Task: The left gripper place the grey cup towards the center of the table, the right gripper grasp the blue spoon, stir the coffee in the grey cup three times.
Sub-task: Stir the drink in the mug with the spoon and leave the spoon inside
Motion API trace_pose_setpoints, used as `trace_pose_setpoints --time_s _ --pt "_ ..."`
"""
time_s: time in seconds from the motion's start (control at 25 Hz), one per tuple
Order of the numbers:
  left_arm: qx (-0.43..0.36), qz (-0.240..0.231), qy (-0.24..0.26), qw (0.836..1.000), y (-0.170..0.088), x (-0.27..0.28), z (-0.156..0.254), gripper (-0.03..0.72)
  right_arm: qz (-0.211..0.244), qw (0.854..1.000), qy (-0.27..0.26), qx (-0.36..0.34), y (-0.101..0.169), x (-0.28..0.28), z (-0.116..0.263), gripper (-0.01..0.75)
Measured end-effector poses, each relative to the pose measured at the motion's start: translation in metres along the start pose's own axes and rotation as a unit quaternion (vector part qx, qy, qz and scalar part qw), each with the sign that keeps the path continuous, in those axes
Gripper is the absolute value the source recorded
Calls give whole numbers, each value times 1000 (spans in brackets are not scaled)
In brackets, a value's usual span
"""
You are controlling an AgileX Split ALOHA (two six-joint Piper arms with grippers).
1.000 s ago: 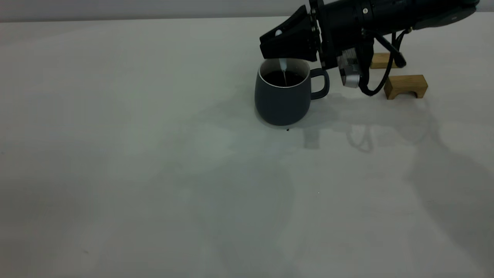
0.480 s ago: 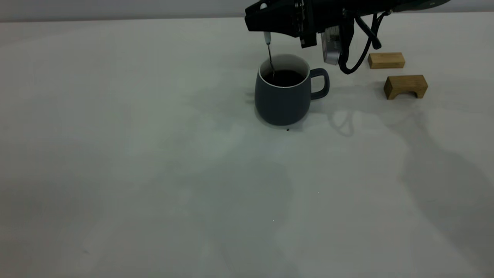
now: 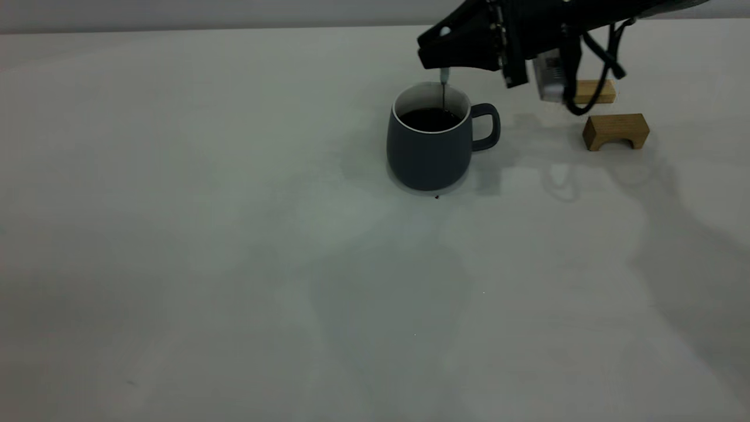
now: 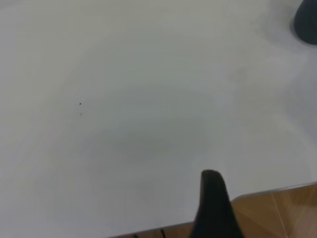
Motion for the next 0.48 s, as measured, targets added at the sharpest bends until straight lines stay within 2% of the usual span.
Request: trace_pose_setpoints --time_s 0.2,0.48 --pt "0 0 0 1000 0 0 0 585 46 999 -11 23 -8 5 -3 129" --pt "0 0 0 1000 0 0 0 585 72 996 -17 40 -19 -12 5 129"
Point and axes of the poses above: a point on each arm's last joint axis where the gripper is mounted, x pointing back along that axis away from the gripper, y along the wrist's bending axis when the last joint is at zero, z = x × y, the point moved 2 cm from there along -x, pointing out along that axis toward the gripper, and after that the axes turned 15 degrees about -x, right-handed, at the moved point
